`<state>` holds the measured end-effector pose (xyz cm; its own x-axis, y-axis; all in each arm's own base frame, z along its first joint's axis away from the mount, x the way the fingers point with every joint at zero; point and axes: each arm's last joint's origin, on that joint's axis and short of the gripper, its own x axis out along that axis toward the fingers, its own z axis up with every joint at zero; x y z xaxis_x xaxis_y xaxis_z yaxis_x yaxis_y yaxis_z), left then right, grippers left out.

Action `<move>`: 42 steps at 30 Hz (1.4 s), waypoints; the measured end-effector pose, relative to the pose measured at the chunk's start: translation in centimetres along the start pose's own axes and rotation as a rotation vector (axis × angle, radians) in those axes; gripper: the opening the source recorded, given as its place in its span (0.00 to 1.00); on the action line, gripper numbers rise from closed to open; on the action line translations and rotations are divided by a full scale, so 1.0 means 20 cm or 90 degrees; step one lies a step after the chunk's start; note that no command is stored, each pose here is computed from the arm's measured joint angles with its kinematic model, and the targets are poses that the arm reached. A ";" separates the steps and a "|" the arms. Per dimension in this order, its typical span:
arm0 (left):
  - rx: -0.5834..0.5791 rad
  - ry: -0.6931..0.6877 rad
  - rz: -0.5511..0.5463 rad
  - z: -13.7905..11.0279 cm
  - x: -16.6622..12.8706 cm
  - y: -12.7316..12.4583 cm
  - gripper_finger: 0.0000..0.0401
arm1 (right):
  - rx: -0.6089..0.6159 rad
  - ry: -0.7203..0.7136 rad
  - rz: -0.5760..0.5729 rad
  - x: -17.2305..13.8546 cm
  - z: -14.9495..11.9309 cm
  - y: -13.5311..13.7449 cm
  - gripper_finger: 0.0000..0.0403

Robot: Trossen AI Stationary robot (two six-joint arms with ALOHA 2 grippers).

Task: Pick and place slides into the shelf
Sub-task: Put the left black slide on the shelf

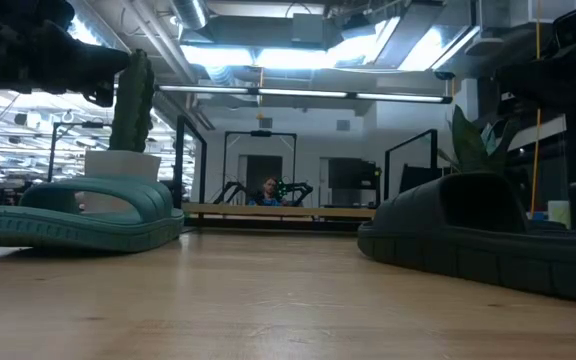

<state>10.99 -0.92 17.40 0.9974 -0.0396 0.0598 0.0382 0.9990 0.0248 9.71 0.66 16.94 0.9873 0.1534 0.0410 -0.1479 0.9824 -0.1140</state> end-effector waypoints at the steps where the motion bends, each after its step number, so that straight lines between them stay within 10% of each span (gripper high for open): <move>1: 0.000 -0.001 0.006 0.00 0.00 0.00 0.00 | 0.000 0.000 0.000 0.00 0.00 0.00 0.06; 14: 0.005 -0.036 -0.111 0.02 0.00 -0.02 0.00 | -0.028 -0.065 -0.008 0.00 0.05 -0.01 0.06; 28: -0.056 -0.057 0.175 0.11 -0.01 0.04 0.00 | -0.007 -0.072 -0.098 -0.01 0.06 -0.03 0.01; 42: -0.031 0.013 0.135 0.21 0.09 0.03 0.00 | -0.022 -0.020 -0.111 0.01 0.22 -0.05 0.01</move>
<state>12.50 -0.46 21.77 0.9844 0.1719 0.0383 -0.1706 0.9847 -0.0345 9.77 0.17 21.46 0.9955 -0.0152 0.0935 0.0279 0.9904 -0.1357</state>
